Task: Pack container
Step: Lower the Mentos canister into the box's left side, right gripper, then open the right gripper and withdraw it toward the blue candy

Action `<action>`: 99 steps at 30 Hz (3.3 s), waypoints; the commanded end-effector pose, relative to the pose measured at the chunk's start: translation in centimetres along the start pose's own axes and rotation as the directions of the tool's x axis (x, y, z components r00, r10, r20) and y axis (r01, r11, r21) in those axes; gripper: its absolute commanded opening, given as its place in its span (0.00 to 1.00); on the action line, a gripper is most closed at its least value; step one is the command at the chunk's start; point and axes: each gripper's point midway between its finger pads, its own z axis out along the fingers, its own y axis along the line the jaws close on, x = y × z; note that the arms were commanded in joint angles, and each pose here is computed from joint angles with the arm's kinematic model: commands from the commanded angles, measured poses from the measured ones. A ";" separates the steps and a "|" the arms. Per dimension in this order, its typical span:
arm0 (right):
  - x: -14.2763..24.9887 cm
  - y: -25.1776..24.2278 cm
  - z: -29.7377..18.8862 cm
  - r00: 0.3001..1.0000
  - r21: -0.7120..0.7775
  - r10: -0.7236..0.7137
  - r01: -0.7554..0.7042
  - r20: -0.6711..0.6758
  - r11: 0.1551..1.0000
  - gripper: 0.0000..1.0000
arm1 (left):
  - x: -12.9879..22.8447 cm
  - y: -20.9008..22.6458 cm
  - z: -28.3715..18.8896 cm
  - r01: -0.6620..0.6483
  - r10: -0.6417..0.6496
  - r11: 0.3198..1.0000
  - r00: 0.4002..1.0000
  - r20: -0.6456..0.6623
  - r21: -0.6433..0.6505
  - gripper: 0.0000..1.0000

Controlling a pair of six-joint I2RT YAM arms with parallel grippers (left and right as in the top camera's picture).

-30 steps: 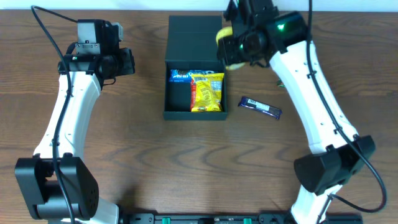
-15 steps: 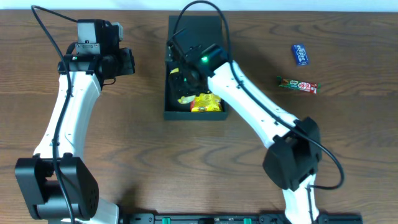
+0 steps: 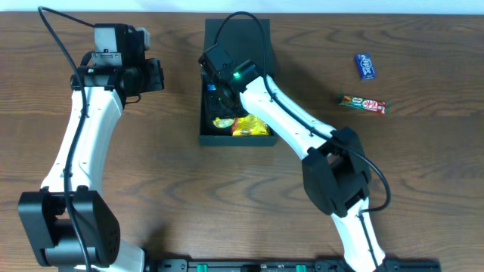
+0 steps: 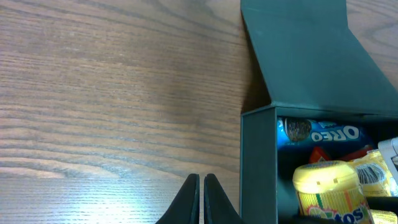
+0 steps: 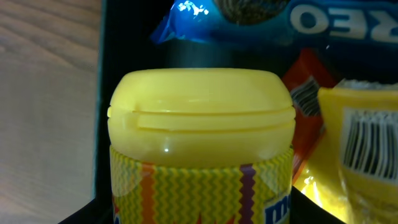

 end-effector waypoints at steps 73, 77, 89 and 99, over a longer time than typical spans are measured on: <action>-2.7 0.9 1.1 0.999 -0.110 -0.024 0.028 0.038 0.994 0.01 | 0.7 0.1 0.0 -0.012 0.012 1.000 0.999 -0.030 -0.001 0.06; -5.7 0.2 -4.0 0.989 -0.140 -0.035 0.056 0.144 0.989 0.02 | 0.7 0.1 0.0 -0.012 0.012 1.000 0.999 -0.030 -0.001 0.06; -11.7 -18.8 -18.1 0.897 0.073 0.162 -0.210 0.412 0.975 0.12 | 0.7 0.1 0.0 -0.012 0.012 1.000 0.999 -0.030 -0.001 0.06; -9.4 -33.5 -14.3 0.913 0.242 0.285 -0.358 0.290 0.902 0.86 | 0.6 0.1 0.1 -0.013 0.013 1.000 1.000 -0.027 0.000 0.06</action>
